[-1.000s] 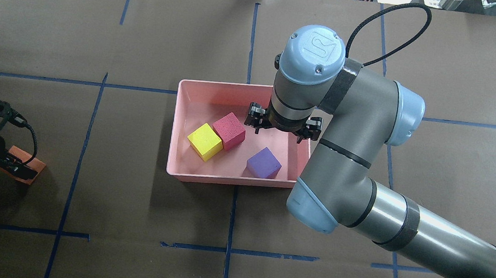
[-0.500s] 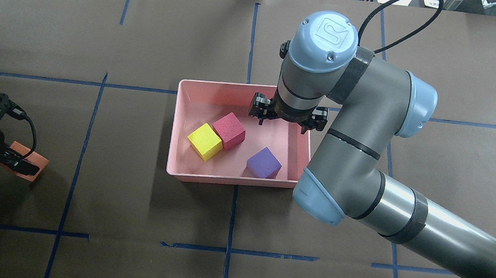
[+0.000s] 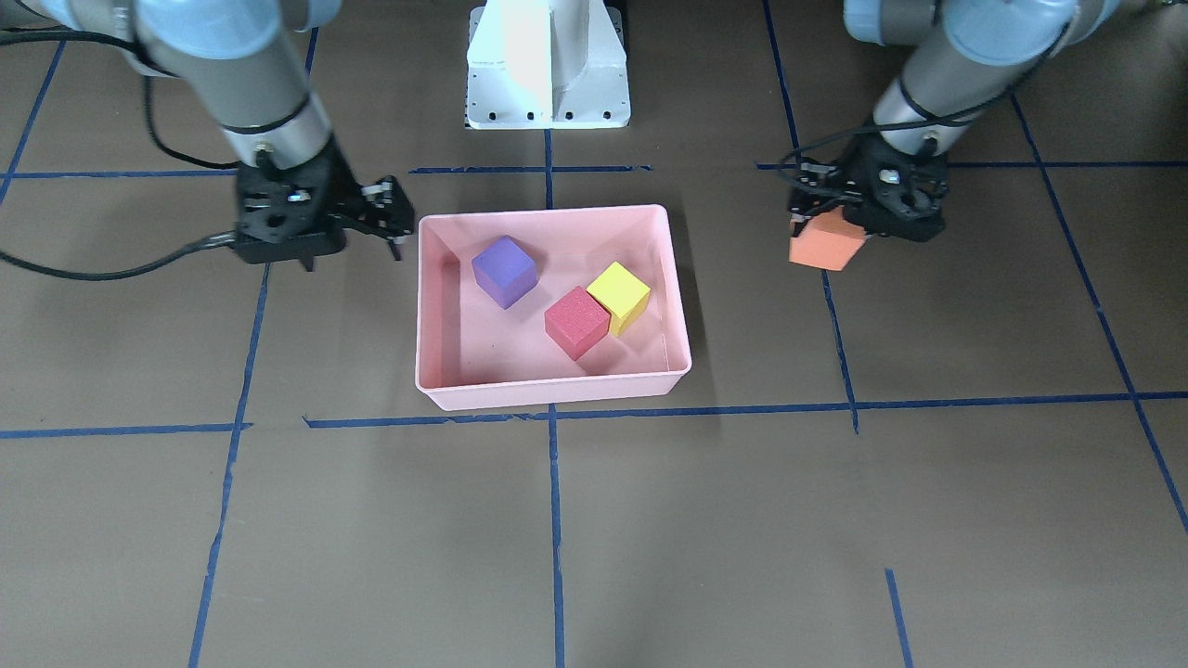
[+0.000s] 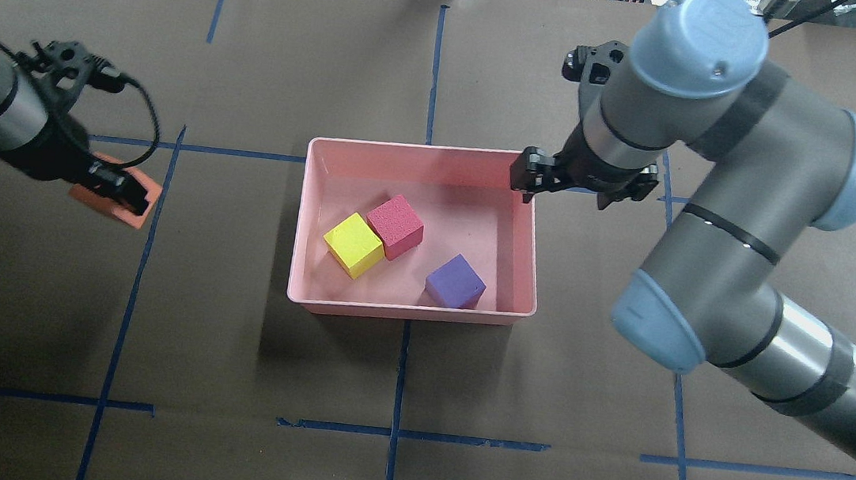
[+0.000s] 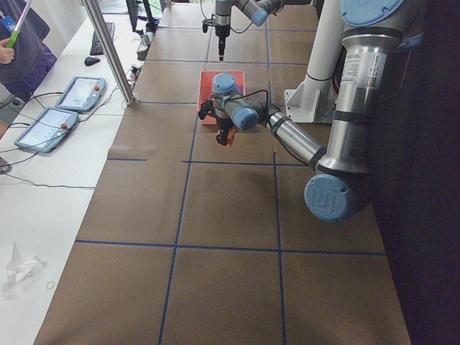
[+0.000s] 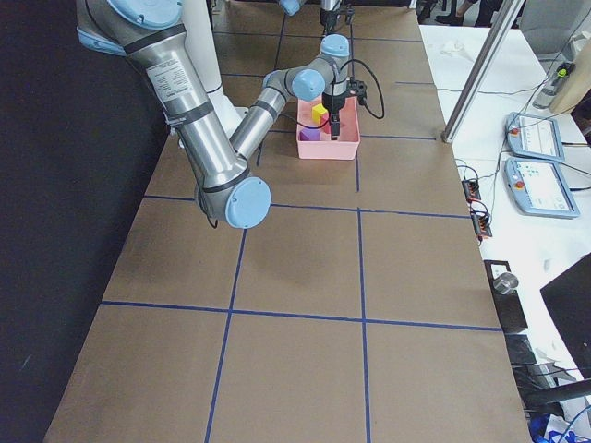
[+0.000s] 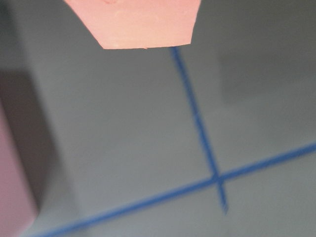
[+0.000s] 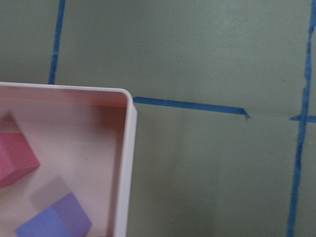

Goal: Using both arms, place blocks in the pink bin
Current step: 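Place the orange cube in the bin with the left gripper while the right withdraws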

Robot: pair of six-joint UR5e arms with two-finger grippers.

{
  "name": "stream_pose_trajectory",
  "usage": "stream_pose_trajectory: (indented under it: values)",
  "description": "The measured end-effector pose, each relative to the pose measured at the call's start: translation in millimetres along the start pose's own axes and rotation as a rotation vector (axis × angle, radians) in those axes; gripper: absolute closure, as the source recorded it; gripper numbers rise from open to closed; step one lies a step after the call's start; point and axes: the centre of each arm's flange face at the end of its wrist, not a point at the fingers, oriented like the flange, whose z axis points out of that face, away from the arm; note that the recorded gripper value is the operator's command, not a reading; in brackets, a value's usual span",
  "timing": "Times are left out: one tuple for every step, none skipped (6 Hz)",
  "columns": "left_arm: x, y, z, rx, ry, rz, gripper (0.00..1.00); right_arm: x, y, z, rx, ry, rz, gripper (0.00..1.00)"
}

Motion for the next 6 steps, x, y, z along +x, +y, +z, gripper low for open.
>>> stream_pose_trajectory:
  values:
    - [68,-19,6,0.003,0.004,-0.074,0.83,47,0,-8,-0.007,0.011,-0.063,0.0]
    - [142,-36,24,0.016,-0.005,-0.133,0.83,90,1,-14,-0.016,0.023,-0.11,0.0]
    - [209,-50,41,0.015,-0.009,-0.181,0.52,126,4,-19,-0.023,0.036,-0.142,0.0]
    - [266,-62,55,0.015,-0.005,-0.218,0.01,157,10,-22,-0.032,0.046,-0.169,0.0]
    - [300,-69,64,0.019,0.001,-0.241,0.0,180,16,-25,-0.041,0.049,-0.186,0.0]
    - [307,-73,66,0.024,0.003,-0.244,0.0,196,22,-28,-0.044,0.054,-0.198,0.0]
